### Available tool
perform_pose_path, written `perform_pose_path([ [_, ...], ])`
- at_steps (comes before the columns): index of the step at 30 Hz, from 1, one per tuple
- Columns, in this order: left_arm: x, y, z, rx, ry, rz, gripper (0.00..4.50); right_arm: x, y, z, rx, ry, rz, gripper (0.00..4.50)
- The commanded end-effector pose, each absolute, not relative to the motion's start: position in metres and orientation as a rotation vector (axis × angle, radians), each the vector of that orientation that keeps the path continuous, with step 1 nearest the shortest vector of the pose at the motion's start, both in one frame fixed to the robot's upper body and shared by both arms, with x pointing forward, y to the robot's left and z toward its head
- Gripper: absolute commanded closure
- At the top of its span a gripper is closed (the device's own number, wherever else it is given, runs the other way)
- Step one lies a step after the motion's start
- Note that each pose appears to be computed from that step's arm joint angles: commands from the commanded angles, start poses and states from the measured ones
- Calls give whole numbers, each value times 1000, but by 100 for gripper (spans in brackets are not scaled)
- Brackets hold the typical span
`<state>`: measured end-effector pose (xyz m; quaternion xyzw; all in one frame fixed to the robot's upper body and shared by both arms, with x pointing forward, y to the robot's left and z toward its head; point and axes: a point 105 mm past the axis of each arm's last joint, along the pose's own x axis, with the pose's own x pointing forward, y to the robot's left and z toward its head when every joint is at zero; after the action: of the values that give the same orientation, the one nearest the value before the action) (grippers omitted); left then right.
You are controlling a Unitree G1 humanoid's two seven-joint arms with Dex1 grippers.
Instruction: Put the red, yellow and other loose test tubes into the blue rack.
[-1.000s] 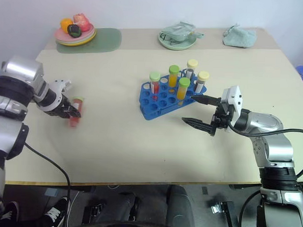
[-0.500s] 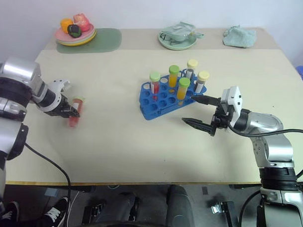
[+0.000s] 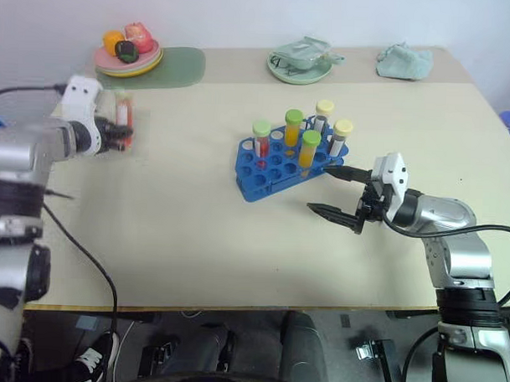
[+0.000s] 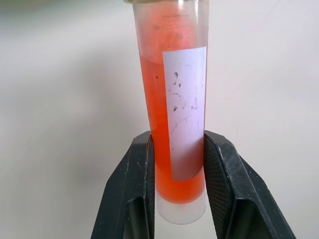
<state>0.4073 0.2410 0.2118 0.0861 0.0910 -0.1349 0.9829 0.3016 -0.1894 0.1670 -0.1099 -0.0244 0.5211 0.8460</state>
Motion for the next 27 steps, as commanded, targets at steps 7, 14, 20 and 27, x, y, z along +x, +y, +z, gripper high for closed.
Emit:
perform_pose_path([
  [7,357,176,239,239,-283,-592,373,304,-208,171,-229,-107,976,0],
  [14,336,121,218,153,-425,-822,373,298,-227,171,-250,-94,909,0],
  [20,345,76,197,195,-466,-909,373,295,-226,171,-250,-98,901,0],
  [27,368,37,185,226,-507,-878,373,293,-227,171,-249,-102,873,0],
])
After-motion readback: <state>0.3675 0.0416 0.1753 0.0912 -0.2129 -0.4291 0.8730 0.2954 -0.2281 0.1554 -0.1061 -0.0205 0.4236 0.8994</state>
